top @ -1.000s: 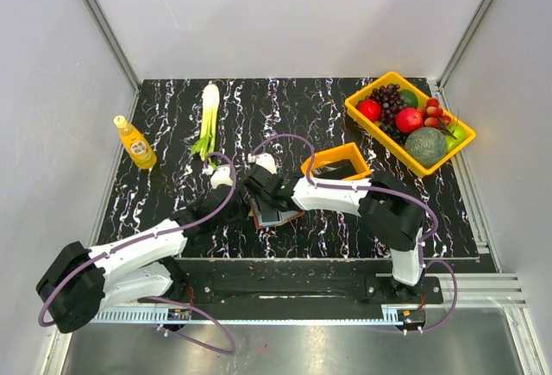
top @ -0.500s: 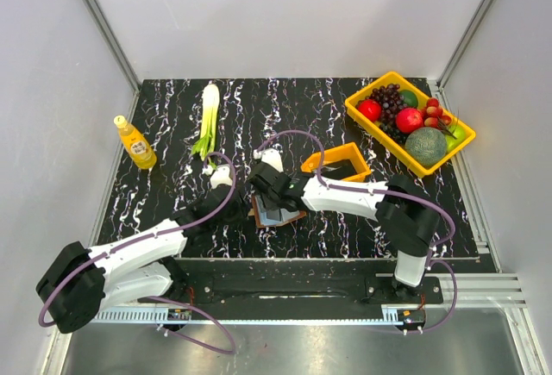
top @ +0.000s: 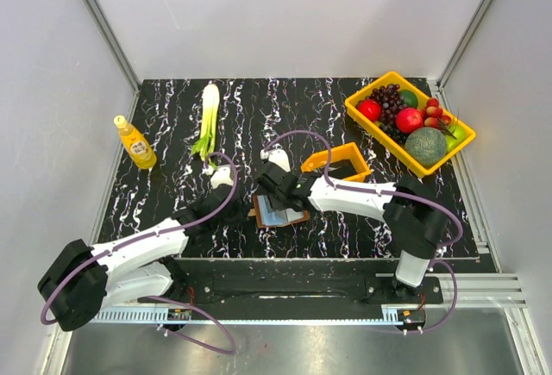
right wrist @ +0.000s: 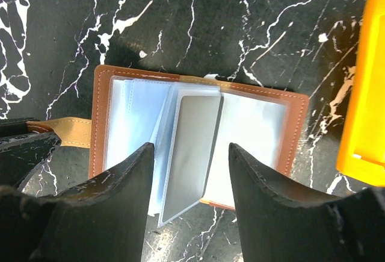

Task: Put the credit cards into the card holder
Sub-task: Insert the credit card into the card holder.

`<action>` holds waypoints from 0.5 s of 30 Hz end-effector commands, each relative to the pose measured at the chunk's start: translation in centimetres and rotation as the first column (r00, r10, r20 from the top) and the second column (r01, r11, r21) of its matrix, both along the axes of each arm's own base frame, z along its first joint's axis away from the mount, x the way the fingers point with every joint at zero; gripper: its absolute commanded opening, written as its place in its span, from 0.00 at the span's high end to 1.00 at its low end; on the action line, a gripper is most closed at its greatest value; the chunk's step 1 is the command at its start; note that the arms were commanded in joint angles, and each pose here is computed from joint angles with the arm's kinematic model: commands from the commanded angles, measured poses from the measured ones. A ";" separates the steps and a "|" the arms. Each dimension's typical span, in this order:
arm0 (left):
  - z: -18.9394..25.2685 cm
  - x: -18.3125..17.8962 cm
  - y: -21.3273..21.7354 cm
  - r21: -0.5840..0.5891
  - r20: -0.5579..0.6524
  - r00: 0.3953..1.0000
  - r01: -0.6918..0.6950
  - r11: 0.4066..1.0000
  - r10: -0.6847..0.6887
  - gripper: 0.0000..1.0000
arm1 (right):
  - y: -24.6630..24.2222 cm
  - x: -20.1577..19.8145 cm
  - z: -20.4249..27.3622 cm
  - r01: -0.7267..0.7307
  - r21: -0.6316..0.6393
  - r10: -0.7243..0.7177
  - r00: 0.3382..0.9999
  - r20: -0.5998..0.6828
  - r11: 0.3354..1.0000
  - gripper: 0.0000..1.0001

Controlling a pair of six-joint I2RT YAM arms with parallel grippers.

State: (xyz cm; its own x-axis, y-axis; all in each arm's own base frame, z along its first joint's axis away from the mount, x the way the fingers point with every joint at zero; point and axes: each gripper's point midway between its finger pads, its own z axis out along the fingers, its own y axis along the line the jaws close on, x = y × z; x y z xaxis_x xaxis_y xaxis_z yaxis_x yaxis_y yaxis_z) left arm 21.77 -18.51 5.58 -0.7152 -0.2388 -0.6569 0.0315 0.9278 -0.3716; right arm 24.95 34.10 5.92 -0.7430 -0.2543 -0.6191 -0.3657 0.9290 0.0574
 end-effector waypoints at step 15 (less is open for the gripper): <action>0.9 1.1 -0.3 0.003 0.031 0.999 -0.009 1.000 0.009 1.00 | -2.8 1.5 2.8 0.048 0.014 -0.048 0.997 0.062 0.999 0.41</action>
State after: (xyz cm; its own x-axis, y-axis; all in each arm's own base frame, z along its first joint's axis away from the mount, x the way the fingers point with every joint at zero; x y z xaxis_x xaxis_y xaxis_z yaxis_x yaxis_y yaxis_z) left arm 21.79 -18.38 5.21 -0.7205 -0.2350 -0.6524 0.0246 0.9316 -0.3627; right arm 25.66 31.97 6.25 -0.7493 -0.2338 -0.6196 -0.3346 0.9411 0.0495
